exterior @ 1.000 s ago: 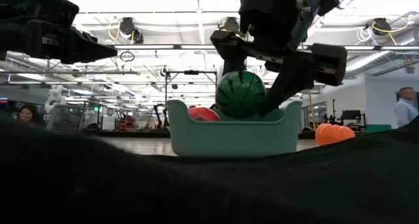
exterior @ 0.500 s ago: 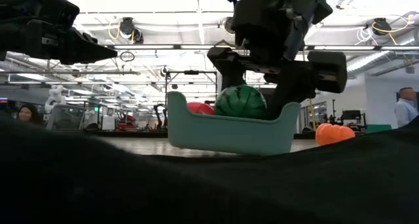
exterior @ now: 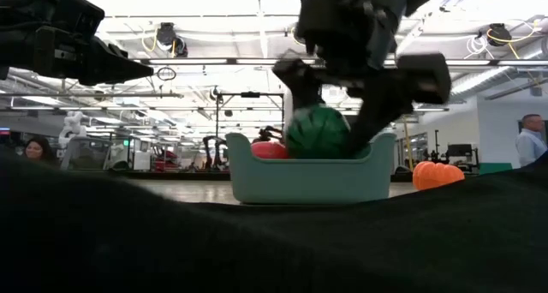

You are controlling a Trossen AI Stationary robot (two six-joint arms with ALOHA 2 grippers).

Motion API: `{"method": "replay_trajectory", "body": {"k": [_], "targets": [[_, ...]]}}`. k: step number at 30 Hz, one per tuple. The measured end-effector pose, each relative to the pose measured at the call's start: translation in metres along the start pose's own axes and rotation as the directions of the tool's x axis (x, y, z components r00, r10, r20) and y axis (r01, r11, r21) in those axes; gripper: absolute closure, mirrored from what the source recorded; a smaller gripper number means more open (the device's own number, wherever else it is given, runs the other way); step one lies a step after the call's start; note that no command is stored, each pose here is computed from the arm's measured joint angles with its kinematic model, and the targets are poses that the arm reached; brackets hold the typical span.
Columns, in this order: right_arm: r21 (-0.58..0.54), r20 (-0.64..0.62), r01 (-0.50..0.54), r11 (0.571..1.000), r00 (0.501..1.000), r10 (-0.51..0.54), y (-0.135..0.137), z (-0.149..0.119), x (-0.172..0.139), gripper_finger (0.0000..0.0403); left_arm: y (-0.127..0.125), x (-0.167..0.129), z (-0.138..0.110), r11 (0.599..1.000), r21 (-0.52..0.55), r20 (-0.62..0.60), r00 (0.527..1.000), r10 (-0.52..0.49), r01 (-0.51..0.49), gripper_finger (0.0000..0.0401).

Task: Pick and placing Produce into tupperware
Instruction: Put the green watermelon into the blue bin

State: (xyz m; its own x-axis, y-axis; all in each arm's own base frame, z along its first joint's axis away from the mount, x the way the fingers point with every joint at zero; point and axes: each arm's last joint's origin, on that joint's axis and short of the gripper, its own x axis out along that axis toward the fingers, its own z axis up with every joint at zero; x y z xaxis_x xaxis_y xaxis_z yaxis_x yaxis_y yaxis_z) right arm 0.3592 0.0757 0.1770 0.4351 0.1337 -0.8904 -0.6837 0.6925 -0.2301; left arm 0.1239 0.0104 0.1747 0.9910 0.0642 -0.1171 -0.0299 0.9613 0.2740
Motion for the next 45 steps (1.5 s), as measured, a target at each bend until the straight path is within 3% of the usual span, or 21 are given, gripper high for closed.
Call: {"method": "replay_trajectory", "body": {"k": [6, 12, 19, 26, 37, 45], "targets": [[0.031, 0.005, 0.033, 0.999, 0.999, -0.033, -0.008, 0.010, -0.010, 0.0111, 0.000, 0.000, 0.000, 1.000, -0.004, 0.000, 1.000, 0.000, 0.000, 0.0380], [0.091, -0.047, -0.002, 0.996, 0.999, 0.007, -0.008, 0.002, -0.004, 0.0111, 0.000, 0.000, 0.000, 1.000, -0.013, 0.001, 1.000, 0.000, 0.000, 0.0380], [0.063, -0.131, -0.064, 0.996, 0.989, 0.072, 0.000, -0.004, 0.014, 0.0111, 0.000, 0.000, 0.000, 1.000, -0.017, 0.001, 1.000, 0.001, -0.001, 0.0380], [0.054, -0.159, -0.080, 0.995, 0.983, 0.087, -0.001, -0.005, 0.011, 0.0110, 0.000, 0.000, 0.000, 1.000, -0.023, 0.001, 1.000, 0.001, -0.001, 0.0380], [0.060, -0.144, -0.074, 0.995, 0.986, 0.082, -0.006, 0.002, 0.005, 0.0109, 0.000, 0.000, 0.000, 1.000, -0.022, 0.001, 1.000, 0.001, -0.001, 0.0380], [0.075, -0.133, -0.065, 0.995, 0.988, 0.075, -0.006, 0.003, 0.005, 0.0079, 0.000, 0.000, 0.000, 1.000, -0.023, 0.001, 1.000, 0.001, -0.001, 0.0380]]}}
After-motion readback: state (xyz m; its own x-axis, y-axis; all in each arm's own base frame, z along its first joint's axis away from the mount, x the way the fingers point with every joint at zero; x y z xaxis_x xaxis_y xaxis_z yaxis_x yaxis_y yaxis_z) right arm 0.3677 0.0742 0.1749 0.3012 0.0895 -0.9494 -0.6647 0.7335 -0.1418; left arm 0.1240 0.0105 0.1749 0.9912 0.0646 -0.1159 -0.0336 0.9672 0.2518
